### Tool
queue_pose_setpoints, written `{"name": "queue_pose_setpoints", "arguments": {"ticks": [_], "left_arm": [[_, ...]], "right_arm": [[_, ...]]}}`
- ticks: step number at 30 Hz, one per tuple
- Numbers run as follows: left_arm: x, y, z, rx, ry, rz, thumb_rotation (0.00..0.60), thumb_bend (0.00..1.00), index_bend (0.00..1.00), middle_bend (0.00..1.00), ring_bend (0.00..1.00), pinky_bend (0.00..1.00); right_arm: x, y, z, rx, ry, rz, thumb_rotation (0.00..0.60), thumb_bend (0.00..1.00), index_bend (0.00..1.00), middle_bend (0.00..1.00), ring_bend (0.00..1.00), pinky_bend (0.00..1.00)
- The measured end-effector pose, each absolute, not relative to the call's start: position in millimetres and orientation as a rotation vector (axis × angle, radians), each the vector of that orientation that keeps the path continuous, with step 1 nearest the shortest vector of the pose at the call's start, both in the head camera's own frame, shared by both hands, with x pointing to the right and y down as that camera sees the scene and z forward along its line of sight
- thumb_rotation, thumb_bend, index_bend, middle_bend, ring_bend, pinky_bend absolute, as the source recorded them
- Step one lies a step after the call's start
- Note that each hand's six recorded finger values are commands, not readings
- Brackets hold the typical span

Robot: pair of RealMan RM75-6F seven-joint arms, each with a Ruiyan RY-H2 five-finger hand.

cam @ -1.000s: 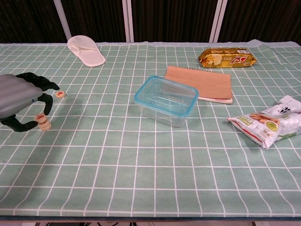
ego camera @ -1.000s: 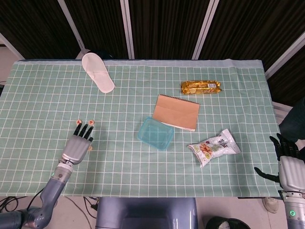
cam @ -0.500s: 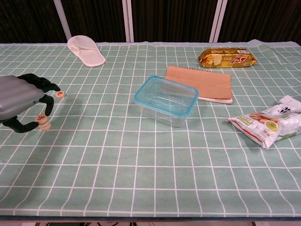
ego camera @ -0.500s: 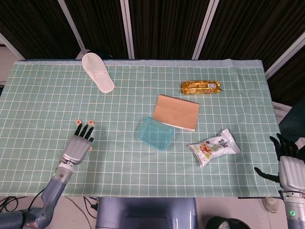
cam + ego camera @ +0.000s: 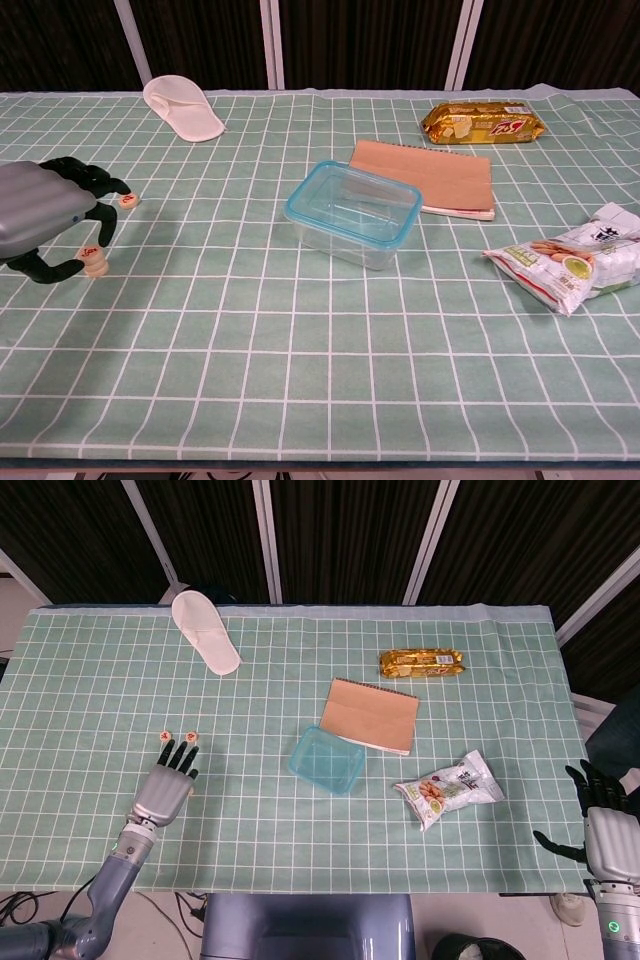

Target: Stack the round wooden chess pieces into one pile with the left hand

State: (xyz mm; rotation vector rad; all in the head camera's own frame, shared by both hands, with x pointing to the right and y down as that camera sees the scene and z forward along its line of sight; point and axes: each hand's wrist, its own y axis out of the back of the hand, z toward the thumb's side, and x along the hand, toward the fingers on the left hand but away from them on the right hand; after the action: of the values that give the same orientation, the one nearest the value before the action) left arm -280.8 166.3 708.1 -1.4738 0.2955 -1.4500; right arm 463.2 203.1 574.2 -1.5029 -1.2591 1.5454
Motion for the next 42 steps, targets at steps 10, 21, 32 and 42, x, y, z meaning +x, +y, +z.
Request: {"name": "queue_pose_setpoints", "arguments": {"ticks": [10, 21, 32, 42], "left_arm": [[-283.3, 164.9, 704.7, -1.461, 0.308, -1.454, 0.600, 0.36, 0.38, 0.08, 0.00, 0.07], [-284.6, 143.1, 691.9, -1.433, 0.379, -1.448, 0.600, 0.36, 0.34, 0.08, 0.00, 0.08], [-289.7, 90.1, 695.9, -1.429, 0.470, -1.521, 0.600, 0.33, 0.34, 0.08, 0.00, 0.08], [-285.4, 75.2, 713.5, -1.491, 0.480, -1.567, 0.600, 0.31, 0.33, 0.08, 0.00, 0.08]], "right_arm": [[463.6, 203.1, 574.4, -1.502, -1.258, 1.548, 0.600, 0.20, 0.11, 0.00, 0.06, 0.00], [462.2, 203.6, 574.2, -1.500, -1.258, 1.542, 0.600, 0.20, 0.11, 0.00, 0.06, 0.00], [462.5, 203.3, 574.1, -1.492, -1.266, 1.544, 0.600, 0.20, 0.11, 0.00, 0.06, 0.00], [464.1, 202.4, 576.6, -1.504, -1.272, 1.556, 0.600, 0.20, 0.11, 0.00, 0.06, 0.00]]}}
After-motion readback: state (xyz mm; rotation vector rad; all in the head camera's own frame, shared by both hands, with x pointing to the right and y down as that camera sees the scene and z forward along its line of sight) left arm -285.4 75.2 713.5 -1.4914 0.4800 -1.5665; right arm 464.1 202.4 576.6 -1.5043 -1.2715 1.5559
